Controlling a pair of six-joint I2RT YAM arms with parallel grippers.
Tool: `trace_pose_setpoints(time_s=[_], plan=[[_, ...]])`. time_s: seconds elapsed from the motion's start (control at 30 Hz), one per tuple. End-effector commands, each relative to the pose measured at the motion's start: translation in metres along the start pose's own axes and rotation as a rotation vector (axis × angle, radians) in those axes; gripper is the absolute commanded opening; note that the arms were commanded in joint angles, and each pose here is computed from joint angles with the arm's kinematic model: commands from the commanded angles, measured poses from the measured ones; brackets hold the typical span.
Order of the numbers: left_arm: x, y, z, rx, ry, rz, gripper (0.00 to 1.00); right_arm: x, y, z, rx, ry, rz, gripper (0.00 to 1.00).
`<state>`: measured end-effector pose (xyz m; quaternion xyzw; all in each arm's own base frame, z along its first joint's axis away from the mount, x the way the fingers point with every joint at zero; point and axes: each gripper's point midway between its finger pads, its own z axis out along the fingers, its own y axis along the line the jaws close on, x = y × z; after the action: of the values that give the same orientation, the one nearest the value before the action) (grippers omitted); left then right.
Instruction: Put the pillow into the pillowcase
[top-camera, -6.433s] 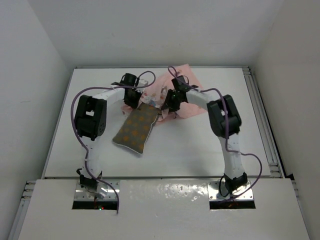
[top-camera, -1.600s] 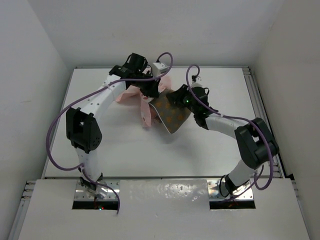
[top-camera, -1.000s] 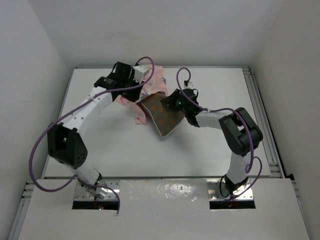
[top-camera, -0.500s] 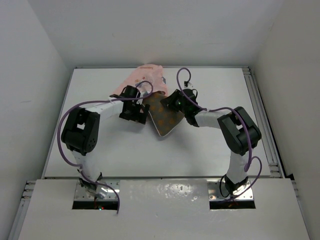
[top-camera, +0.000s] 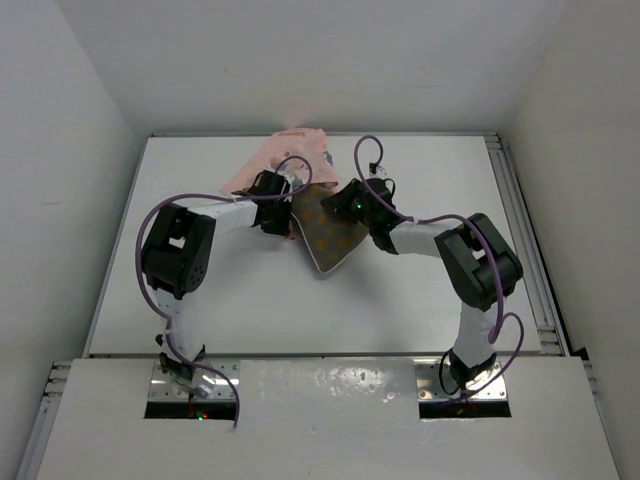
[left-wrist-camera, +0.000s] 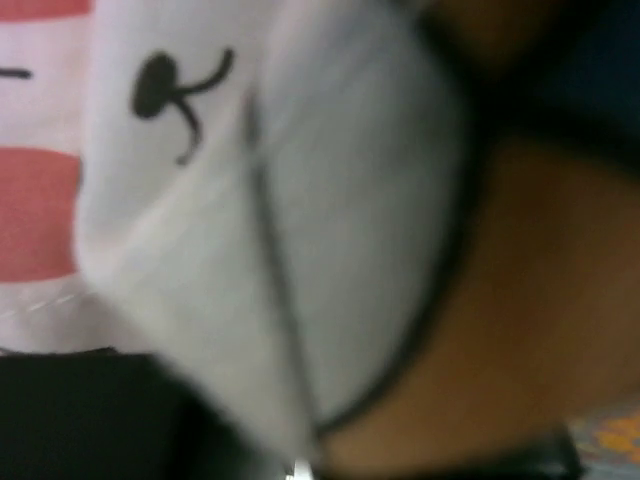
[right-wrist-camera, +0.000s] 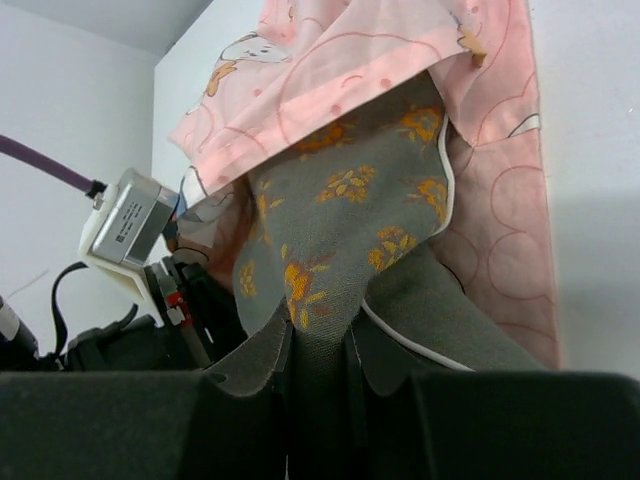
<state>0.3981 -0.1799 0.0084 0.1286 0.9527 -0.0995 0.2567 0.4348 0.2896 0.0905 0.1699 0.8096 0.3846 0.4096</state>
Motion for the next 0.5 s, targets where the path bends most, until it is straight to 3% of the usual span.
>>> trace_pose_setpoints(time_s=[0.0,0.13,0.17,0.3,0.47], plan=[[-0.011,-0.019,-0.011,0.107,0.003,0.022,0.00,-0.034,0.059,-0.008,-0.187,-0.114,0.085,0.00],[-0.022,-0.053,-0.054,0.295,0.009,0.169,0.00,-0.074,0.092,-0.017,-0.303,-0.198,0.192,0.00],[-0.023,-0.073,-0.075,0.423,-0.001,0.193,0.00,-0.098,0.100,-0.026,-0.319,-0.264,0.217,0.00],[-0.018,-0.102,-0.121,0.639,-0.007,0.315,0.00,-0.166,0.137,-0.064,-0.430,-0.449,0.262,0.00],[-0.028,-0.128,-0.162,0.850,-0.057,0.389,0.00,-0.208,0.159,-0.095,-0.502,-0.562,0.292,0.00]])
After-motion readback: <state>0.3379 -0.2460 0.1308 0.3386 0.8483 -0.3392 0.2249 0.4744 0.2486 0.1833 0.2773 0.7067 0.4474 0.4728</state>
